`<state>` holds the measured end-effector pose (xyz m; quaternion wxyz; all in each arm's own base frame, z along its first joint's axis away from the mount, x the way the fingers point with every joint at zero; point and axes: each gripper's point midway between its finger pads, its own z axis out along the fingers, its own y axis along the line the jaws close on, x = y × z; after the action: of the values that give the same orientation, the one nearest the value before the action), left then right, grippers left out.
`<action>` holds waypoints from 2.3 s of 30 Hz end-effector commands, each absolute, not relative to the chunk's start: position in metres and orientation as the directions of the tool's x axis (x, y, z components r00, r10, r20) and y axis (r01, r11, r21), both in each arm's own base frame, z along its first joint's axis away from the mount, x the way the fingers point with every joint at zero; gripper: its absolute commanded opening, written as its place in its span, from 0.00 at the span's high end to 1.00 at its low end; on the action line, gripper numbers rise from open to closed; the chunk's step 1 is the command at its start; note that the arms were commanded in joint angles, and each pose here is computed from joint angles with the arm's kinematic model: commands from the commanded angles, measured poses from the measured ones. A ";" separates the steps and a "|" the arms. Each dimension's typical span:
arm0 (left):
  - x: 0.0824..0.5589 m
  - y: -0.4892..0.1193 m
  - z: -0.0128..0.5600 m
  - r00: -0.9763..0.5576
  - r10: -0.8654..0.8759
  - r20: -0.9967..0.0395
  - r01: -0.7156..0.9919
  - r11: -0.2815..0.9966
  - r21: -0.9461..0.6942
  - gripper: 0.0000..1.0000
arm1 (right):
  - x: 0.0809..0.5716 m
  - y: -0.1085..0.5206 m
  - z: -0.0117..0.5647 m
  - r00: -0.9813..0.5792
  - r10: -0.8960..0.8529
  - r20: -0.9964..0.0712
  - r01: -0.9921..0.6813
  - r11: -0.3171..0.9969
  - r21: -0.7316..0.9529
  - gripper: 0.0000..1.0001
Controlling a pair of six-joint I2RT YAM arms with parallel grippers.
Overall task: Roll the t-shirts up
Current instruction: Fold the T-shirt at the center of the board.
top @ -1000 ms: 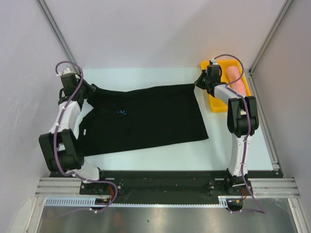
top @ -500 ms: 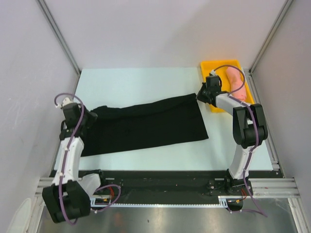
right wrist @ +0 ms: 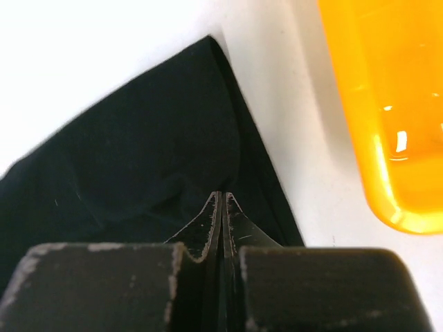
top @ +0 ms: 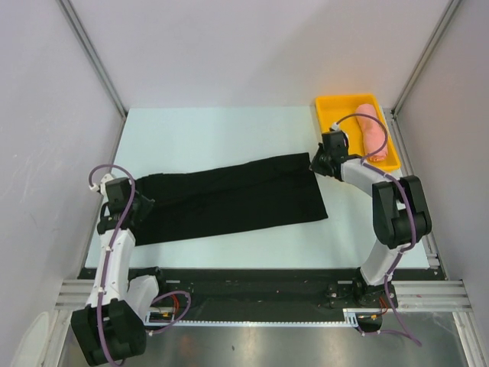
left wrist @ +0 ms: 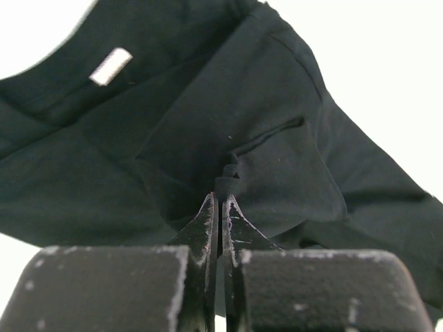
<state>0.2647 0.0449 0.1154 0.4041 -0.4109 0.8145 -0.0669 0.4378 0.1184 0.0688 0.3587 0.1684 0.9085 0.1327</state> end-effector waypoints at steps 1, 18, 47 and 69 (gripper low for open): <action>0.256 0.068 0.137 -0.271 -0.691 -0.670 -0.668 0.636 -0.386 1.00 | 0.436 0.109 0.092 -0.635 0.416 -0.651 0.229 0.906 0.356 1.00; 0.250 0.063 0.113 -0.309 -0.707 -0.636 -0.660 0.641 -0.392 1.00 | 0.412 0.121 0.088 -0.667 0.385 -0.639 0.215 0.919 0.329 0.55; 0.258 0.065 0.123 -0.317 -0.682 -0.660 -0.636 0.668 -0.385 1.00 | 0.435 0.107 0.064 -0.669 0.372 -0.643 0.253 0.928 0.273 1.00; 0.261 0.066 0.130 -0.322 -0.664 -0.675 -0.617 0.688 -0.383 1.00 | 0.435 0.133 0.067 -0.669 0.447 -0.594 0.309 0.894 0.325 0.52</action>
<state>0.2551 0.0616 0.1186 0.4085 -0.4032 0.8184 -0.0275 0.4227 0.1346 0.0630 0.3455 0.1760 0.9157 0.1052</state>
